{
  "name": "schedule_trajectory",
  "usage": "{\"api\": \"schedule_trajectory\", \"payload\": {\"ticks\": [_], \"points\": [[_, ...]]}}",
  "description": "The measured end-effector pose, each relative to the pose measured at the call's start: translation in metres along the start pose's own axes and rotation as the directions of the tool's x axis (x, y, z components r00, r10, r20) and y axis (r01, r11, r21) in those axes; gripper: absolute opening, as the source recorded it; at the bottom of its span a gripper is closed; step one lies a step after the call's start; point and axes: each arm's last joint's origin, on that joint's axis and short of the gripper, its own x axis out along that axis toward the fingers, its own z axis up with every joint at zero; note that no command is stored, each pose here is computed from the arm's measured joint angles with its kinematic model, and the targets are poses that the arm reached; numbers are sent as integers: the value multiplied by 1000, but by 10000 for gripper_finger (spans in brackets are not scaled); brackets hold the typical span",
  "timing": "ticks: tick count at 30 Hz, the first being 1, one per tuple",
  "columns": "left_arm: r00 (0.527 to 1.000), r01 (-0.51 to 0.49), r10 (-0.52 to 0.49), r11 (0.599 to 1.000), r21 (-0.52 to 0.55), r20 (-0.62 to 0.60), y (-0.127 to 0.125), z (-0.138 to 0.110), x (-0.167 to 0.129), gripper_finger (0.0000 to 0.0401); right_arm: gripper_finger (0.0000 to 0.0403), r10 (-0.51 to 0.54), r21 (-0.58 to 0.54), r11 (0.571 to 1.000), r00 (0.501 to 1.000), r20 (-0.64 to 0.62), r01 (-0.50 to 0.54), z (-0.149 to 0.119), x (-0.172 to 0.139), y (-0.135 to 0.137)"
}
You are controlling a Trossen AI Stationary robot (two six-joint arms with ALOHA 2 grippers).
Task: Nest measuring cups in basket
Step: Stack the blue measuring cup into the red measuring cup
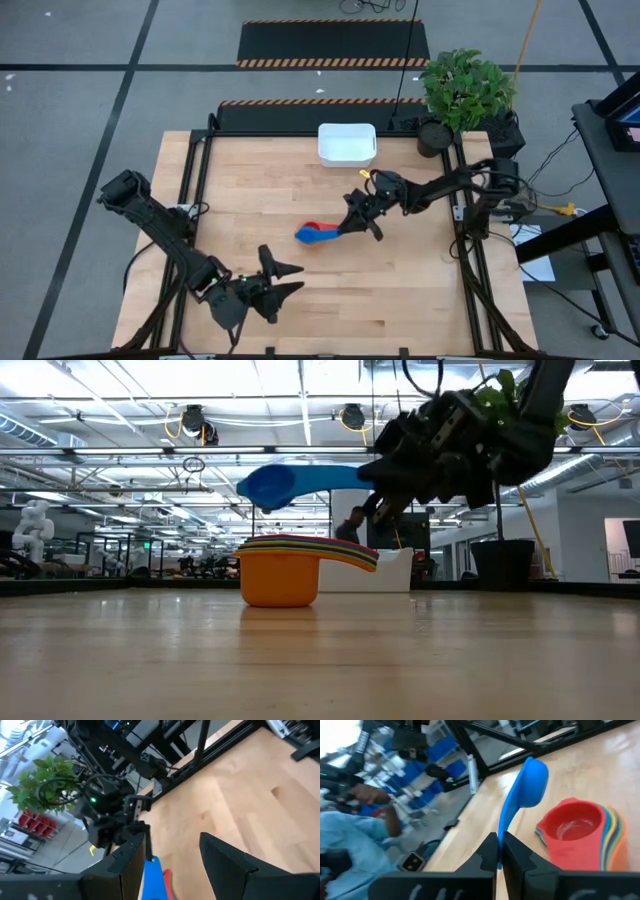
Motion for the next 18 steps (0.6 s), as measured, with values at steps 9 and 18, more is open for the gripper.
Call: {"api": "schedule_trajectory", "payload": {"ticks": [9, 18], "points": [[999, -25, 25, 1000, 17, -25, 7, -3, 9, 191, 0, 10, 106, 994, 1000, 7, -10, -11, -5, -23], [999, -33, 34, 999, 14, -32, 10, -5, 13, 191, 0, -4, 141, 990, 1000, -11, 5, -14, -6, -26]]}}
